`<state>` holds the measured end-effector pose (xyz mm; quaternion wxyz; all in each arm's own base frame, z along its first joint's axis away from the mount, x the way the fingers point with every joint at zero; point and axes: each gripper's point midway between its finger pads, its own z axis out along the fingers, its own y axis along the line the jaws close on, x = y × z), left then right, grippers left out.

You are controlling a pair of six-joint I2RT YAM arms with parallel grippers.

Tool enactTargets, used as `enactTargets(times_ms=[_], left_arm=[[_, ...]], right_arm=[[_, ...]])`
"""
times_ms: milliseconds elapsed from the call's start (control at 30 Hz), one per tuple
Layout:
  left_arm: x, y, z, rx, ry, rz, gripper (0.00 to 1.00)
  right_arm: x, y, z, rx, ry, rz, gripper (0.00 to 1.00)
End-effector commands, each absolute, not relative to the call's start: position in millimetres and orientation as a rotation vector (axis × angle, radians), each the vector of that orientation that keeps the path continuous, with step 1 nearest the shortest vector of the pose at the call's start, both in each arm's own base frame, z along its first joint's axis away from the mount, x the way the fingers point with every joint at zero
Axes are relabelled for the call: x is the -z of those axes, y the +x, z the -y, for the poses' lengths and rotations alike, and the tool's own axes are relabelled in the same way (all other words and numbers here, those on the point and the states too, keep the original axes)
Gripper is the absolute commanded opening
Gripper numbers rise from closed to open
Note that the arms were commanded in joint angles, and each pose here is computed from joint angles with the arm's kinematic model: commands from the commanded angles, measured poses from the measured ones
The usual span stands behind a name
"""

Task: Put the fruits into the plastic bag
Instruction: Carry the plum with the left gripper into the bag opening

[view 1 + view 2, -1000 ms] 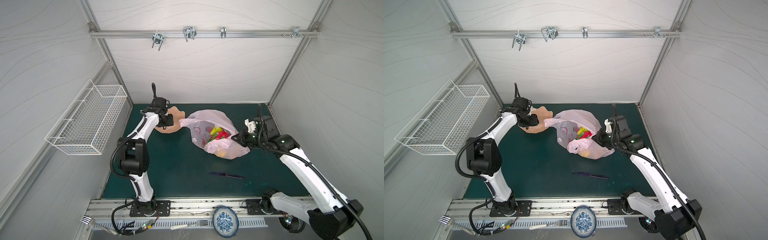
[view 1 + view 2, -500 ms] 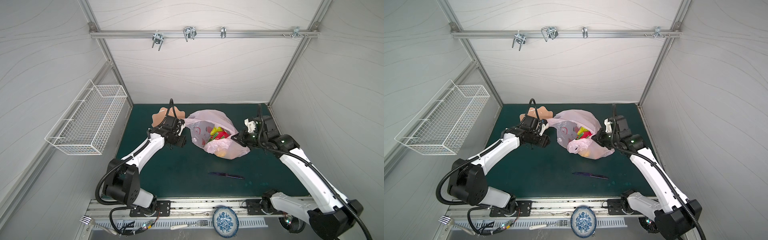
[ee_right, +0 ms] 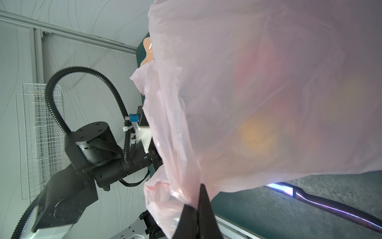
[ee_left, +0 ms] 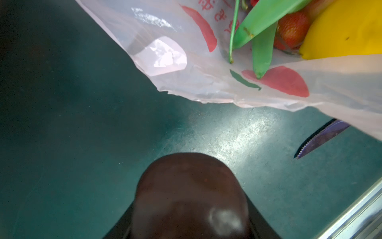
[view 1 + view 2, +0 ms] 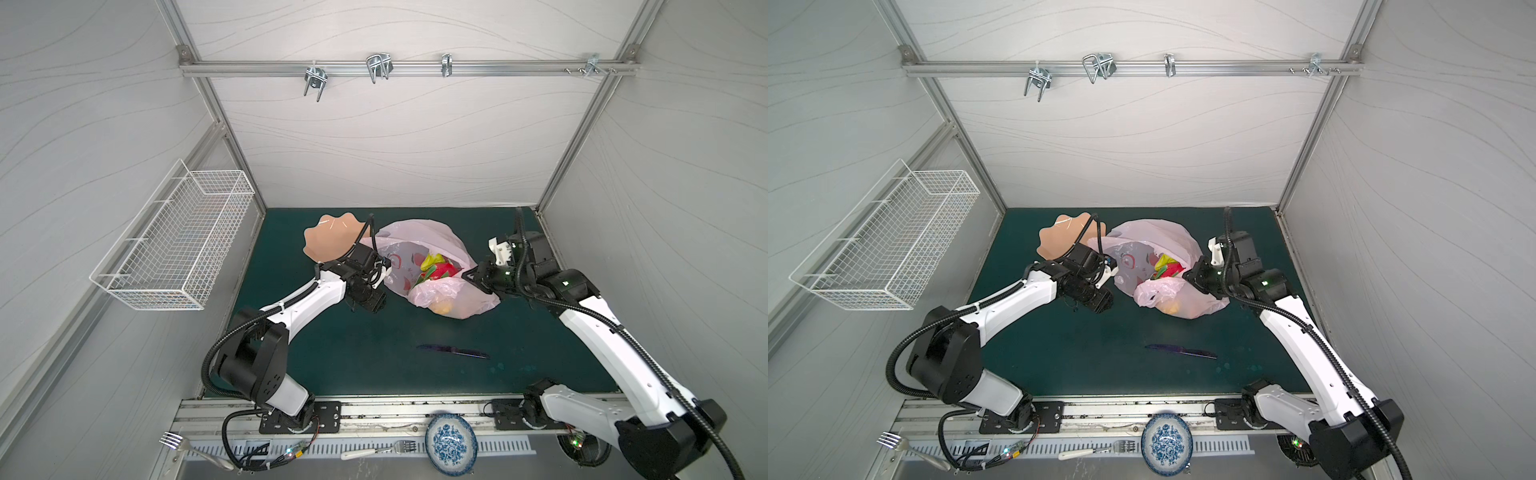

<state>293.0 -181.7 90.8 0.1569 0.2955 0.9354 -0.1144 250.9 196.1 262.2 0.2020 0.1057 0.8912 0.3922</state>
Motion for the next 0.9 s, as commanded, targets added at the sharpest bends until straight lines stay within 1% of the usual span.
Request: enactTargets(times_ms=[0,367,667,867], left_arm=[[-105,303,189,0.328,0.907,-2.632,0.09],[-96,312,194,0.253,0.967,-2.681,0.08],[-104,348,206,0.183,1.014,-2.658,0.07],[-104,369,221,0.186,1.037,-2.657,0.06]], right_arm=[[-267,249,-194,-1.108,0.296,-2.464,0.00],[-269,247,-193,-1.109,0.293,-2.463,0.00],[-268,245,-191,-1.103,0.295,-2.464,0.00],[-266,244,-190,-1.098,0.303,-2.465,0.00]])
